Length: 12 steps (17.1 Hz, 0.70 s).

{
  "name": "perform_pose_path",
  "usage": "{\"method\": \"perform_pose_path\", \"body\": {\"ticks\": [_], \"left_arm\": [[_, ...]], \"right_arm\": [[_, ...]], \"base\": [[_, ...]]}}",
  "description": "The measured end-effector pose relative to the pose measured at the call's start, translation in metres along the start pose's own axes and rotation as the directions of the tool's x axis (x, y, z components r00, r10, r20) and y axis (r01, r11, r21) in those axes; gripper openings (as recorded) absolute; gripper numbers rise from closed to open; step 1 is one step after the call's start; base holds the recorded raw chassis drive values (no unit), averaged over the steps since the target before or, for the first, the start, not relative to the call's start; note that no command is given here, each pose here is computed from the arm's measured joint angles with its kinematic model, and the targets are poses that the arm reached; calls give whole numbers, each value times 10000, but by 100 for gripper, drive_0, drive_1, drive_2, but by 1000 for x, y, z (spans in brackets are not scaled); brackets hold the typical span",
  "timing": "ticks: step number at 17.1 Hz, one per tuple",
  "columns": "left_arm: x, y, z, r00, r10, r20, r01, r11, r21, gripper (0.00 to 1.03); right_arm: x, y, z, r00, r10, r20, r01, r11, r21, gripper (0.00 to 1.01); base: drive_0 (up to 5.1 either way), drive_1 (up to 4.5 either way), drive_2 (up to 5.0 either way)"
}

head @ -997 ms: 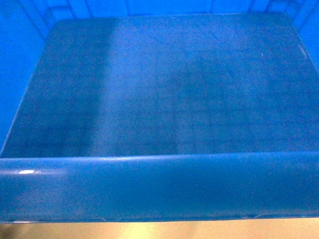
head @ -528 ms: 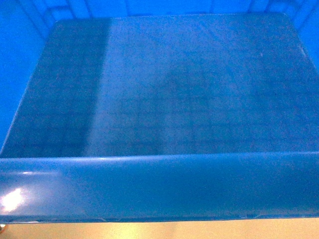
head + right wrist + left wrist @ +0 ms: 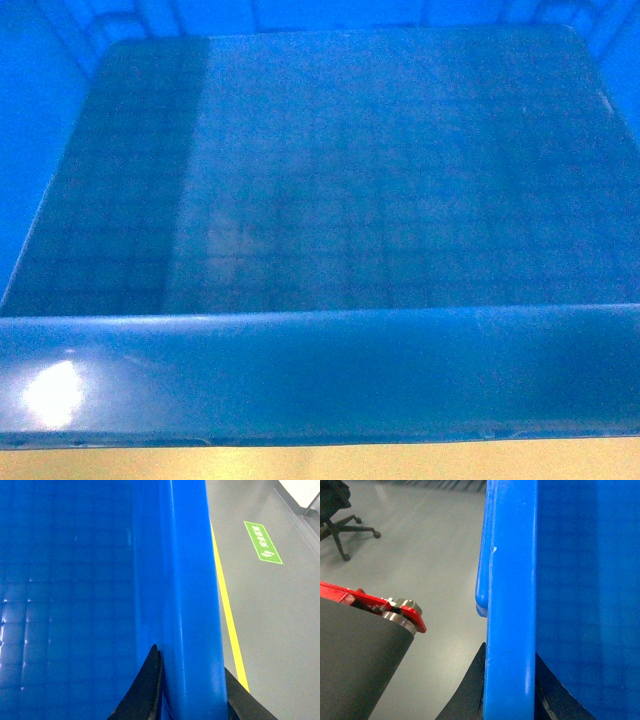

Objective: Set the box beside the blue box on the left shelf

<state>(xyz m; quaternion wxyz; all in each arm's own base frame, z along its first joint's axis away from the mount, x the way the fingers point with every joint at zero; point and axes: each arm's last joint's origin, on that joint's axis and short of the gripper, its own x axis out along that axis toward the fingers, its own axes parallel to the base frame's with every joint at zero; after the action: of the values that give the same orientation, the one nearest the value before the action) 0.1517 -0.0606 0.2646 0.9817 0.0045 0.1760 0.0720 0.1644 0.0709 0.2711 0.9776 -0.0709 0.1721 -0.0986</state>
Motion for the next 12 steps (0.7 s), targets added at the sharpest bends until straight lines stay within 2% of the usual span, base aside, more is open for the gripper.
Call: {"method": "perform_pose_path", "body": {"ticks": [6, 9, 12], "left_arm": [[0, 0, 0, 10000, -1, 3, 1, 10000, -2, 11], [0, 0, 0, 10000, -9, 11, 9, 10000, -10, 11], [-1, 0, 0, 10000, -10, 52, 10, 10000, -34, 11]], "right_arm": [[0, 0, 0, 10000, -4, 0, 4, 10000, 0, 16], [0, -1, 0, 10000, -54, -4, 54, 10000, -18, 16], [-1, 0, 0, 10000, -28, 36, 28, 10000, 12, 16]], "base": [[-138, -138, -138], [0, 0, 0], [-8, 393, -409]]}}
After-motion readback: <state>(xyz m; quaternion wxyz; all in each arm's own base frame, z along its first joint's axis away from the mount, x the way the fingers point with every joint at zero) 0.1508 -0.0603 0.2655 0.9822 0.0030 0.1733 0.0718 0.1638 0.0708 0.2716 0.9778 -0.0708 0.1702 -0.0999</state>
